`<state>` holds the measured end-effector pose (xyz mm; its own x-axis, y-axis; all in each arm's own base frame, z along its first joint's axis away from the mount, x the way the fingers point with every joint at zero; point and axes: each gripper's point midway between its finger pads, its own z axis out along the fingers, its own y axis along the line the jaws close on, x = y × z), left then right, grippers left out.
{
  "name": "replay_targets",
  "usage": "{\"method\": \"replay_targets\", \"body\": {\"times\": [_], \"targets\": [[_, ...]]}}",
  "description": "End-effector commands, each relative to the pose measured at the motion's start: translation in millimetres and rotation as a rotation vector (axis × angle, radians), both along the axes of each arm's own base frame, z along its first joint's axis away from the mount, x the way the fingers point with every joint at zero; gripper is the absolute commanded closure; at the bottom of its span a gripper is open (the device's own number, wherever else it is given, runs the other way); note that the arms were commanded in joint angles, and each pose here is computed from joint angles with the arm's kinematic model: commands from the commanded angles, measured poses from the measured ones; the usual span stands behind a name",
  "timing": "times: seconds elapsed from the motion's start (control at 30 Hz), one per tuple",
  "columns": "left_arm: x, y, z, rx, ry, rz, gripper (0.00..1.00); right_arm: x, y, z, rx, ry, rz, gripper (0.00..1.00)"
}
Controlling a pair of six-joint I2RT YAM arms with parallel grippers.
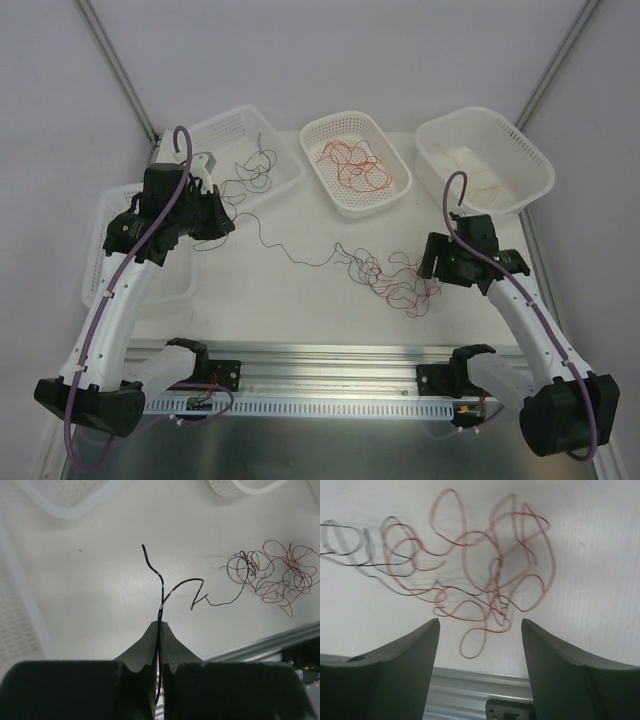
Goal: Untangle the cables
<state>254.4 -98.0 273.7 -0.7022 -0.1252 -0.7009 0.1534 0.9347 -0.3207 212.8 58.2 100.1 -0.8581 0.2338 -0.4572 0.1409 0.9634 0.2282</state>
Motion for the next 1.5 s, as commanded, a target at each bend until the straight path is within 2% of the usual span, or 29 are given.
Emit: {"method": "replay_targets", "body": {"times": [0.0, 0.07, 0.13, 0.2, 0.43, 0.73, 0.83, 0.87, 0.93, 0.97, 1.0, 1.07, 1.1, 1.13, 1.23, 1.3, 1.47], "targets": [[-7, -14, 3, -0.063, -0.042, -0.065, 1.00, 21, 31, 47, -0.009, -0.169, 0.234, 0.30], [-11, -12, -4, -0.054, -0.036, -0.063, 1.00, 26, 60, 61, 0.009, -0.224, 0.391, 0.29], [-14, -12, -7, -0.051, -0.034, -0.066, 1.00, 26, 83, 57, 0.008, -0.197, 0.506, 0.29], [-15, -10, -9, -0.043, -0.034, -0.066, 1.00, 33, 98, 51, -0.018, -0.170, 0.549, 0.29], [-18, -5, -9, -0.030, -0.050, -0.050, 1.00, 63, 141, 21, 0.096, -0.103, 0.509, 0.32], [-22, 0, -12, -0.010, -0.062, -0.031, 1.00, 82, 175, -9, 0.226, -0.069, 0.455, 0.43], [-22, 7, -9, 0.011, -0.074, -0.003, 1.00, 83, 178, -22, 0.228, -0.043, 0.445, 0.56], [-21, 10, -8, 0.021, -0.077, 0.013, 1.00, 84, 175, -25, 0.212, -0.032, 0.434, 0.68], [-20, 27, -6, 0.081, -0.076, 0.090, 1.00, 81, 167, -31, 0.181, -0.006, 0.416, 0.83], [-20, 34, -5, 0.107, -0.079, 0.120, 1.00, 80, 160, -33, 0.153, -0.007, 0.401, 0.96], [-21, 52, -3, 0.177, -0.071, 0.197, 1.00, 78, 150, -26, 0.138, -0.013, 0.380, 0.99], [-23, 74, -1, 0.259, -0.055, 0.282, 1.00, 80, 129, -19, 0.084, -0.033, 0.347, 0.99], [-28, 84, 3, 0.301, -0.042, 0.319, 1.00, 80, 106, -16, 0.054, -0.012, 0.294, 0.99], [-30, 107, 6, 0.390, -0.038, 0.412, 1.00, 82, 91, -1, 0.040, -0.049, 0.256, 0.99], [-41, 144, 19, 0.519, -0.031, 0.568, 1.00, 87, 30, 26, 0.012, -0.082, 0.084, 0.99], [-47, 156, 29, 0.541, -0.042, 0.620, 1.00, 86, -9, 38, 0.009, -0.084, -0.049, 0.99], [-57, 177, 43, 0.562, -0.046, 0.704, 1.00, 83, -47, 68, 0.068, -0.156, -0.228, 0.99]]}}
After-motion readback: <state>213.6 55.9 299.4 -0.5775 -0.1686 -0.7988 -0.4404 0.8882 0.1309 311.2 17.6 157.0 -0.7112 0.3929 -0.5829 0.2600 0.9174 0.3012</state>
